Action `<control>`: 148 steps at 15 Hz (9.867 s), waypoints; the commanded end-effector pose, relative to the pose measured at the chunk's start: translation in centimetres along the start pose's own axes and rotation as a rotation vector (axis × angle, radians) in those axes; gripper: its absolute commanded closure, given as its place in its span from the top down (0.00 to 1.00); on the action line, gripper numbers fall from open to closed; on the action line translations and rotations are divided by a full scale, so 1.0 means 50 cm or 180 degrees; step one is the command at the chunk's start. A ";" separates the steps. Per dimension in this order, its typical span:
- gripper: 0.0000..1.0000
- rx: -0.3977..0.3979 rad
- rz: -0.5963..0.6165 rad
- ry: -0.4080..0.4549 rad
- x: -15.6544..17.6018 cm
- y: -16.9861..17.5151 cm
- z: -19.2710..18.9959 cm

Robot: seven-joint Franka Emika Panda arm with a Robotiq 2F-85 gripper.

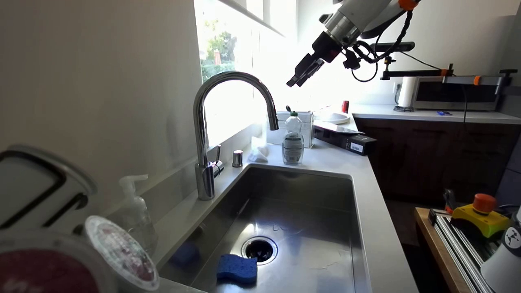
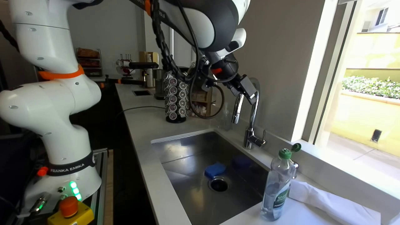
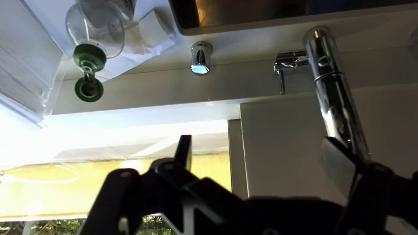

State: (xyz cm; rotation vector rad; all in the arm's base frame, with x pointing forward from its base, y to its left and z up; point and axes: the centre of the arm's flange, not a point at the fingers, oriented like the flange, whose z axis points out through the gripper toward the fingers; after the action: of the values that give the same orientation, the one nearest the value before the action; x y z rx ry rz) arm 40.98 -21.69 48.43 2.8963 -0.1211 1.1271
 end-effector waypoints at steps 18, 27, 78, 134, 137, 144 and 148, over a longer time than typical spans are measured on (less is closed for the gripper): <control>1.00 -0.0254 0.0167 0.0037 0.088 0.044 0.117; 1.00 0.0441 -0.0467 -0.0217 0.195 0.028 0.215; 1.00 0.1183 -0.1532 -0.0367 0.222 -0.040 0.481; 0.00 0.1028 -0.0950 -0.0355 0.205 -0.058 0.629; 0.00 0.0963 -0.0886 -0.0389 0.205 -0.050 0.633; 0.27 0.1012 -0.0795 -0.0355 0.211 -0.053 0.616; 0.54 0.1016 -0.0752 -0.0280 0.226 -0.053 0.606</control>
State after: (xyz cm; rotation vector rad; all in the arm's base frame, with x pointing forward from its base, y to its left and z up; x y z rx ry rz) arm 65.10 -19.83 32.34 3.1104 0.4720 1.0491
